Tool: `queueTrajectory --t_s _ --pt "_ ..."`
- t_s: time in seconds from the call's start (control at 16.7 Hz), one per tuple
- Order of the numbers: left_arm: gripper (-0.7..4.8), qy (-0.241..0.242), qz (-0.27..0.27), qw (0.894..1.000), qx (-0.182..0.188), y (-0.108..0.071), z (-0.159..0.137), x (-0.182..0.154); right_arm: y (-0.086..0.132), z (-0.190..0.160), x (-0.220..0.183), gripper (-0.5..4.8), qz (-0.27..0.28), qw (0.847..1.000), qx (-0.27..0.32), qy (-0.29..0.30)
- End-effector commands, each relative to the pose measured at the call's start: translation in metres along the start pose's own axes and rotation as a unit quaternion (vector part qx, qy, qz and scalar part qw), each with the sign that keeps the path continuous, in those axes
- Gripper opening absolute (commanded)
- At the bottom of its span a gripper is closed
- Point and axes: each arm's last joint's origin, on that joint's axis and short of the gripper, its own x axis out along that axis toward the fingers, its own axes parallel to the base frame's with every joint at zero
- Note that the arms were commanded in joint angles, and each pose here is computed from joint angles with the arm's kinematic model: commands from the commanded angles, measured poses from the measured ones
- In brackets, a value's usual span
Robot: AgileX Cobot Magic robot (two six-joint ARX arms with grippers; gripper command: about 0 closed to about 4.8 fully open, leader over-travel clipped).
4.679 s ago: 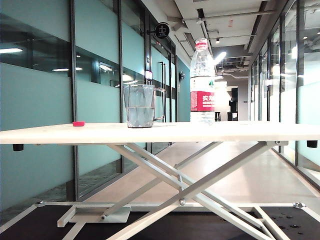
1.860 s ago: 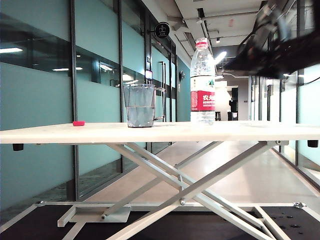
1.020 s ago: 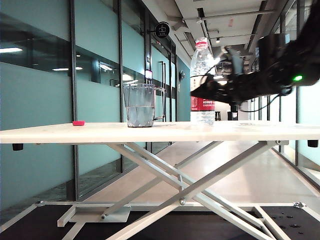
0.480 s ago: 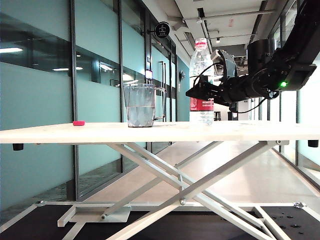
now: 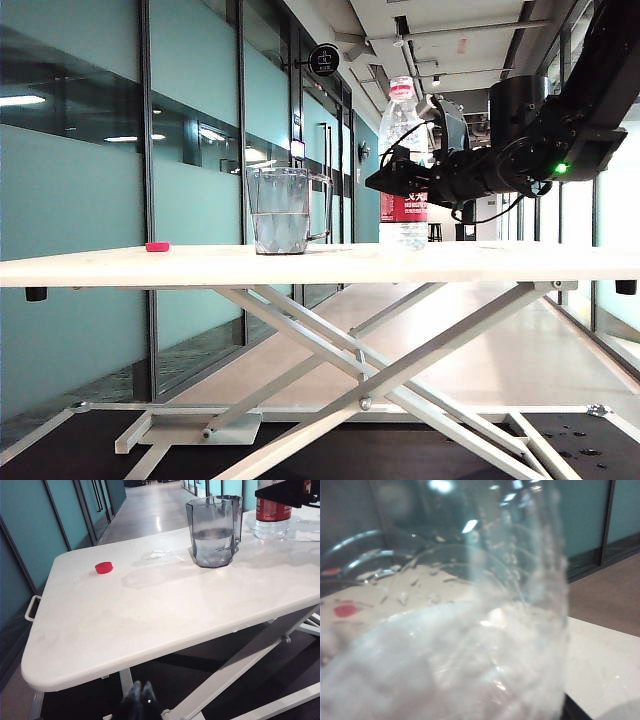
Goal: Pick up the mineral water bottle on the table and pour water into the mug until it's half full.
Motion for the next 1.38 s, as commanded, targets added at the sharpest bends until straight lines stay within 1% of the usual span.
queueTrajectory --t_s 0.06,0.12,0.18,0.36,0.42,0.54,0.6,0.72,0.84,0.9,1.02,1.14,1.32,1.38 --pt "-0.05 0.001 -0.003 1.0 0.002 0.0 0.0 0.0 0.002 0.004 0.001 3.66 0.008 1.0 -0.002 -0.005" --pt "-0.05 0.005 -0.004 1.0 0.001 0.0 0.0 0.0 0.002 0.004 0.001 2.9 0.012 1.0 0.0 -0.001" --pt "-0.05 0.009 -0.004 1.0 0.0 0.0 -0.001 0.0 0.002 0.003 0.001 2.61 0.012 1.0 0.002 0.002" --pt "-0.05 0.012 -0.005 1.0 0.0 -0.001 -0.002 0.0 0.002 0.003 0.0 2.6 0.011 1.0 -0.001 0.005" --pt "-0.05 0.012 -0.005 1.0 0.0 -0.001 -0.002 0.0 0.002 0.004 0.0 2.6 0.011 1.0 -0.011 0.008" --pt "-0.05 0.012 -0.005 1.0 0.0 -0.001 -0.002 0.0 0.005 0.01 -0.002 2.57 0.009 0.998 -0.05 0.033" --pt "-0.05 0.012 -0.005 1.0 0.001 -0.001 -0.002 0.0 0.007 0.012 -0.004 2.35 0.004 0.997 -0.067 0.049" --pt "-0.05 0.012 -0.004 1.0 0.001 -0.001 -0.002 0.0 0.01 0.021 -0.007 2.31 -0.026 0.992 -0.092 0.079" --pt "-0.05 0.012 -0.003 1.0 0.001 0.0 -0.002 0.0 0.014 0.034 -0.011 2.31 -0.065 0.988 -0.098 0.101" --pt "-0.05 0.012 -0.003 1.0 0.001 0.0 -0.002 0.0 0.016 0.037 -0.012 2.31 -0.075 0.986 -0.099 0.108" --pt "-0.05 0.012 -0.003 1.0 0.001 0.0 -0.002 0.0 0.025 0.045 -0.01 2.32 -0.102 0.977 -0.124 0.142" --pt "-0.05 0.012 -0.003 1.0 0.001 0.0 -0.002 0.0 0.042 0.055 -0.002 2.32 -0.119 0.96 -0.167 0.191" --pt "-0.05 0.012 -0.003 1.0 0.001 0.0 -0.002 0.0 0.061 0.063 0.008 2.32 -0.142 0.945 -0.193 0.222" --pt "-0.05 0.012 -0.003 1.0 0.001 0.0 -0.002 0.0 0.07 0.065 0.012 2.32 -0.145 0.94 -0.207 0.23"
